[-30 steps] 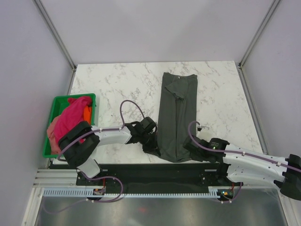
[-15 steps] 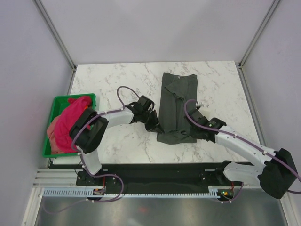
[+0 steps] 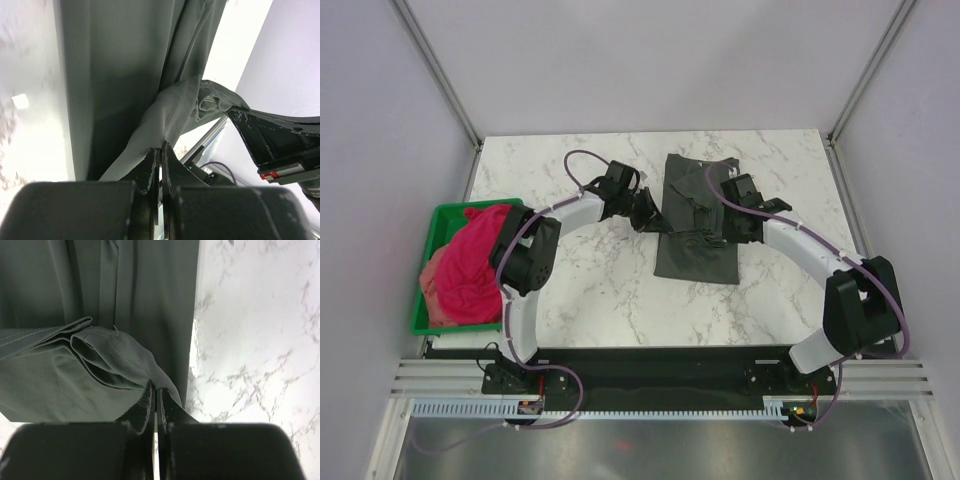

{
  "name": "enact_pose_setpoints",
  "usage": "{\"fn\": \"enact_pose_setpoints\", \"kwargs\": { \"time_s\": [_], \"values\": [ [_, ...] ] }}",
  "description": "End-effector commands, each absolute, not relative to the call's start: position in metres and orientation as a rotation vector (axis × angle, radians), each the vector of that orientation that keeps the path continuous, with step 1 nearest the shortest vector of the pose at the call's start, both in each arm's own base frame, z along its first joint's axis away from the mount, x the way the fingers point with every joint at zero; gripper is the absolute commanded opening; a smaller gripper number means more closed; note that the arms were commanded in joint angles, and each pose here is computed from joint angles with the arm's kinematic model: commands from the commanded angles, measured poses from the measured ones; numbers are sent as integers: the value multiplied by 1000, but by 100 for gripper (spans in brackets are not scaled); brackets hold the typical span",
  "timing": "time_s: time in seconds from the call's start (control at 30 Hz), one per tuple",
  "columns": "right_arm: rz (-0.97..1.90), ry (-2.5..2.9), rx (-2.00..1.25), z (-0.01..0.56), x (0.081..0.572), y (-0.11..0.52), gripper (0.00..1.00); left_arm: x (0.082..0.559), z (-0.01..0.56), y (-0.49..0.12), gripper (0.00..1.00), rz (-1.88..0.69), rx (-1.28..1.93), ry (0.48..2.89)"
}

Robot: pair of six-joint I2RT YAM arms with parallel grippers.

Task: Fold and stack the t-shirts
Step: Fold the tshirt

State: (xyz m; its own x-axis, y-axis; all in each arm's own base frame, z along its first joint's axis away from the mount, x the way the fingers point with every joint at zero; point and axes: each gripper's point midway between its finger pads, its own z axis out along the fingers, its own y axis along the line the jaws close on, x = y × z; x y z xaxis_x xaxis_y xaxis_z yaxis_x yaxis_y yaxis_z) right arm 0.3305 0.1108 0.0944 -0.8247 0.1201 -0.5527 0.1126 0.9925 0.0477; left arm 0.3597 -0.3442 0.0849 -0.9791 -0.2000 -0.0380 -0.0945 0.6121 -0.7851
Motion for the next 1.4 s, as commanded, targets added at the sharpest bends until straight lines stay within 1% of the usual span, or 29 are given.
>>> {"fn": "enact_pose_setpoints", "kwargs": {
  "time_s": [0.0, 0.27, 0.53, 0.97, 1.0, 1.07, 1.1, 1.13, 1.17, 1.2, 1.23, 1.27, 1.3, 1.37],
  "values": [
    [51, 2486, 83, 112, 366, 116, 0, 381, 101, -353, 2, -1398, -125, 2639],
    [84, 2488, 118, 117, 397, 103, 0, 412, 90, -349, 2, -1417, -149, 2620],
    [72, 2522, 136, 101, 412, 97, 0, 437, 91, -352, 2, -1410, -123, 2571],
    [17, 2518, 162, 94, 434, 90, 0, 460, 64, -347, 2, -1387, -185, 2586],
    [12, 2520, 163, 92, 435, 90, 0, 461, 63, -347, 2, -1389, -188, 2586],
    [-4, 2505, 176, 95, 441, 87, 0, 466, 66, -348, 7, -1403, -179, 2571],
    [-13, 2505, 187, 93, 443, 85, 2, 468, 66, -347, 10, -1404, -181, 2569],
    [-12, 2490, 190, 98, 449, 85, 3, 471, 69, -345, 19, -1405, -179, 2558],
    [-24, 2482, 200, 99, 453, 82, 6, 475, 76, -343, 24, -1397, -170, 2539],
    [-31, 2479, 206, 98, 456, 83, 12, 478, 79, -342, 30, -1388, -164, 2526],
    [-37, 2473, 225, 99, 458, 81, 17, 481, 82, -338, 42, -1382, -163, 2516],
    [-39, 2470, 238, 103, 459, 80, 25, 481, 90, -338, 43, -1397, -141, 2500],
    [-42, 2466, 247, 107, 456, 79, 36, 480, 92, -336, 44, -1407, -131, 2497],
    [-29, 2462, 269, 120, 444, 77, 43, 470, 91, -327, 44, -1429, -105, 2511]
  ]
}}
